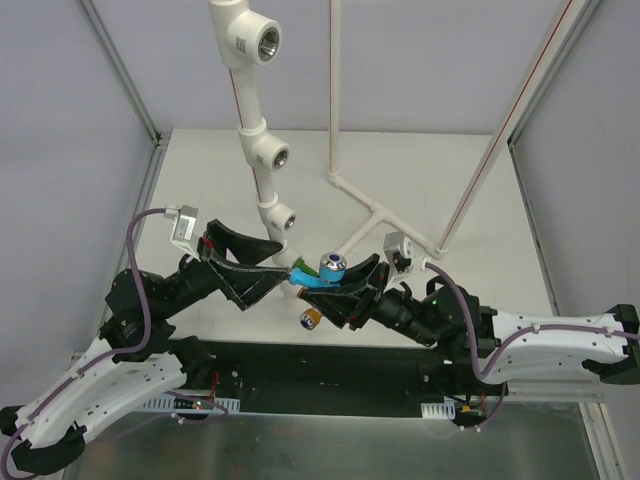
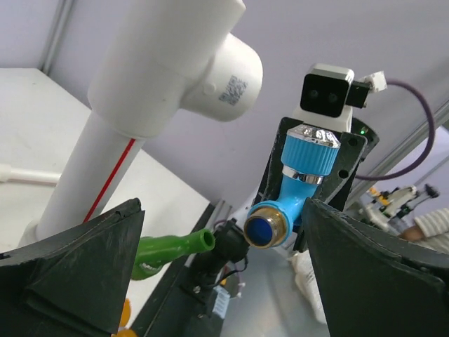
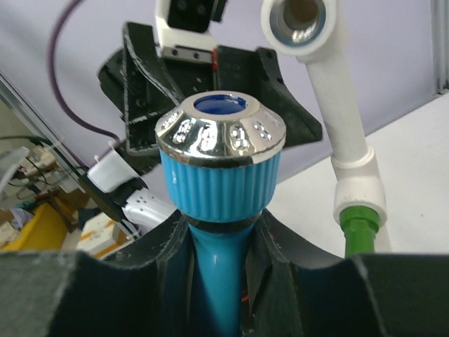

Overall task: Install the water faucets
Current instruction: Adjust the water faucet.

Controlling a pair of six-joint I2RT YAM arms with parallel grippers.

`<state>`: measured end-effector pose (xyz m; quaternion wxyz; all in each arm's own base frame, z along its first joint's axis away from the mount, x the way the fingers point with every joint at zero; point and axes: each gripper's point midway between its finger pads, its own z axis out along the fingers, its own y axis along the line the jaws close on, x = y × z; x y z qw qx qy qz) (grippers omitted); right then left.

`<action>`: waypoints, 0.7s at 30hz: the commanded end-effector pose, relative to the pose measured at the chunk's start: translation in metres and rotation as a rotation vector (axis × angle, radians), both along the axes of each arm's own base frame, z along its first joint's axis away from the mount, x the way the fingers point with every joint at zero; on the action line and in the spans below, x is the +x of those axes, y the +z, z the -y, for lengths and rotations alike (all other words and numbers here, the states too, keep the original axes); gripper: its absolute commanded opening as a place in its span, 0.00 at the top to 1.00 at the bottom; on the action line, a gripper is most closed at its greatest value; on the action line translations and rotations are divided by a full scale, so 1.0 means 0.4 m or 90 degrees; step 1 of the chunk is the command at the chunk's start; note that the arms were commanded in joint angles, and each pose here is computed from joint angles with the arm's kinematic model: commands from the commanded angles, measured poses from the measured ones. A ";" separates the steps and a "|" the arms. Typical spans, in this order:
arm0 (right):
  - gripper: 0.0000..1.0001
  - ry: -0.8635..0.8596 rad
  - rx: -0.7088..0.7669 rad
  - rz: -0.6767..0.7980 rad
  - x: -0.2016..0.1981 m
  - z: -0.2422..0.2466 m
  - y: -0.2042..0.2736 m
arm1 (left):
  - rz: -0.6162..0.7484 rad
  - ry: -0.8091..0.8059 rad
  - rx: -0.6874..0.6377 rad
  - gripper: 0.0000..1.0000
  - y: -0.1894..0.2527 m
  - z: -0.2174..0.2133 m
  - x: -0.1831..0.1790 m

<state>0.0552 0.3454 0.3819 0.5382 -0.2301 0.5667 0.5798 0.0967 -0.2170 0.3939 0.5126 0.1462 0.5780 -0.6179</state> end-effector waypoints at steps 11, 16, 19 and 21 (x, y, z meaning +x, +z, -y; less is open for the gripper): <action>1.00 -0.039 0.195 -0.034 0.030 0.040 0.162 | -0.008 -0.085 -0.213 0.18 0.163 0.016 -0.020; 1.00 -0.042 0.197 -0.030 0.032 0.030 0.164 | -0.024 -0.104 -0.210 0.29 0.162 0.036 -0.015; 1.00 -0.047 0.201 -0.030 0.036 0.028 0.166 | -0.027 -0.108 -0.210 0.37 0.163 0.038 -0.015; 1.00 -0.052 0.205 -0.028 0.039 0.031 0.166 | -0.029 -0.109 -0.214 0.46 0.164 0.036 -0.016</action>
